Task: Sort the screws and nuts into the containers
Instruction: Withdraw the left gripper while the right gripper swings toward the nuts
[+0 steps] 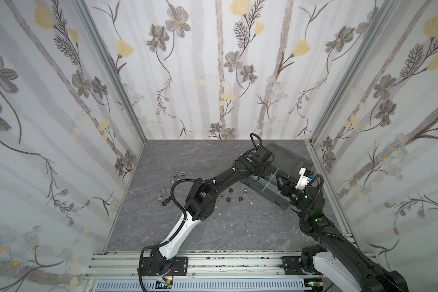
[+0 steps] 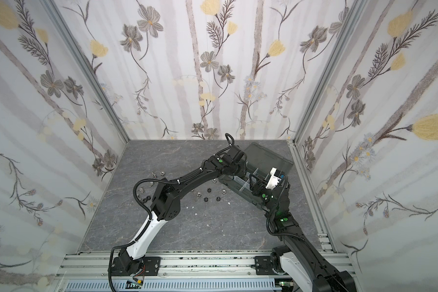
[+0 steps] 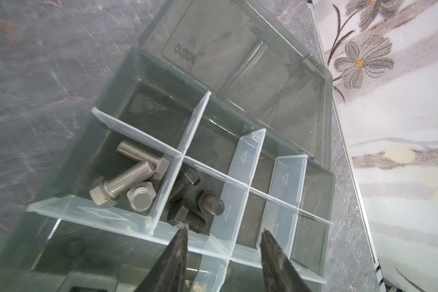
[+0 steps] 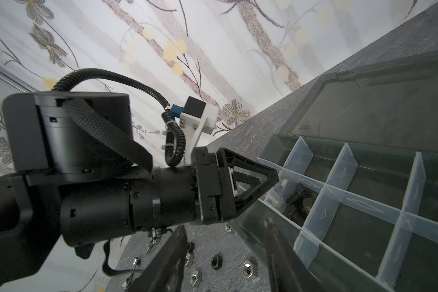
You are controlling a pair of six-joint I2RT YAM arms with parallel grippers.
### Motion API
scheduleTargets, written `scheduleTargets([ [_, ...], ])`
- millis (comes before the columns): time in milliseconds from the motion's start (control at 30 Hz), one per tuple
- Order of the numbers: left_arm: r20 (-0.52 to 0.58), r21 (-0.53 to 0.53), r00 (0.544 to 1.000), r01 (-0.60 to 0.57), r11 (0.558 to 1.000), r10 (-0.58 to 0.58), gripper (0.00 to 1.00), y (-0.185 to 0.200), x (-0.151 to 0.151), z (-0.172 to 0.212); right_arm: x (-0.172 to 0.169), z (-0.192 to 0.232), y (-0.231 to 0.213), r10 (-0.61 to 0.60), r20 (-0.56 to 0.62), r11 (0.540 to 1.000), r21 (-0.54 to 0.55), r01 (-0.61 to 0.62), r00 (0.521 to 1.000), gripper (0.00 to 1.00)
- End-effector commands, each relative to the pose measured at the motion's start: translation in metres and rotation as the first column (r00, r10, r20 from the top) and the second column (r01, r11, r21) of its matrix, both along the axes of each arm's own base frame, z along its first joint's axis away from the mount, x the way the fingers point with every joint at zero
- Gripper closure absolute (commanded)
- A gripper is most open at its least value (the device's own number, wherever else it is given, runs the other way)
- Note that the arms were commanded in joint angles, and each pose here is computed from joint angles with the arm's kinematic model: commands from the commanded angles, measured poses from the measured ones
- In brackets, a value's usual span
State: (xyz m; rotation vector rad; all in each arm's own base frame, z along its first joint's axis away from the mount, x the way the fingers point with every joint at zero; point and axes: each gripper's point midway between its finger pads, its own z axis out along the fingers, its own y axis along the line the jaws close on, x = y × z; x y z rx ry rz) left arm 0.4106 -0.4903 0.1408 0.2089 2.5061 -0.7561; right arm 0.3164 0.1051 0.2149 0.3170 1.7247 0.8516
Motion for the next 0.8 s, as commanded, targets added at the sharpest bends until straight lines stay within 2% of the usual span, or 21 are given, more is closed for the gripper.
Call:
scheduleTargets([
  [0,0.073,0.016,0.997,-0.016,1.000,0.015,0.48,0.020,0.006,0.037,0.000,0.014,0.002,0.014,0.052,1.000,-0.019,-0.013,0.999,0.49],
  [100,0.120,0.000,0.992,-0.038,0.999,0.038,0.43,0.045,0.006,0.067,-0.003,0.016,0.013,0.063,0.062,0.998,-0.018,-0.062,0.996,0.49],
  [233,0.176,-0.054,0.980,-0.080,0.995,0.088,0.38,0.084,0.001,0.105,-0.002,0.003,0.038,0.138,0.020,0.990,-0.046,-0.137,0.990,0.48],
  [333,0.212,-0.071,0.971,-0.102,0.992,0.115,0.33,0.111,-0.008,0.124,-0.006,-0.008,0.072,0.220,-0.007,0.972,-0.079,-0.219,0.976,0.46],
  [567,0.311,-0.106,0.935,-0.145,0.984,0.171,0.22,0.166,-0.036,0.166,-0.015,-0.029,0.157,0.397,-0.082,0.901,-0.153,-0.405,0.914,0.42],
  [767,0.401,-0.173,0.876,-0.212,0.962,0.266,0.14,0.227,-0.066,0.205,-0.018,-0.042,0.221,0.505,-0.112,0.838,-0.174,-0.517,0.856,0.42],
])
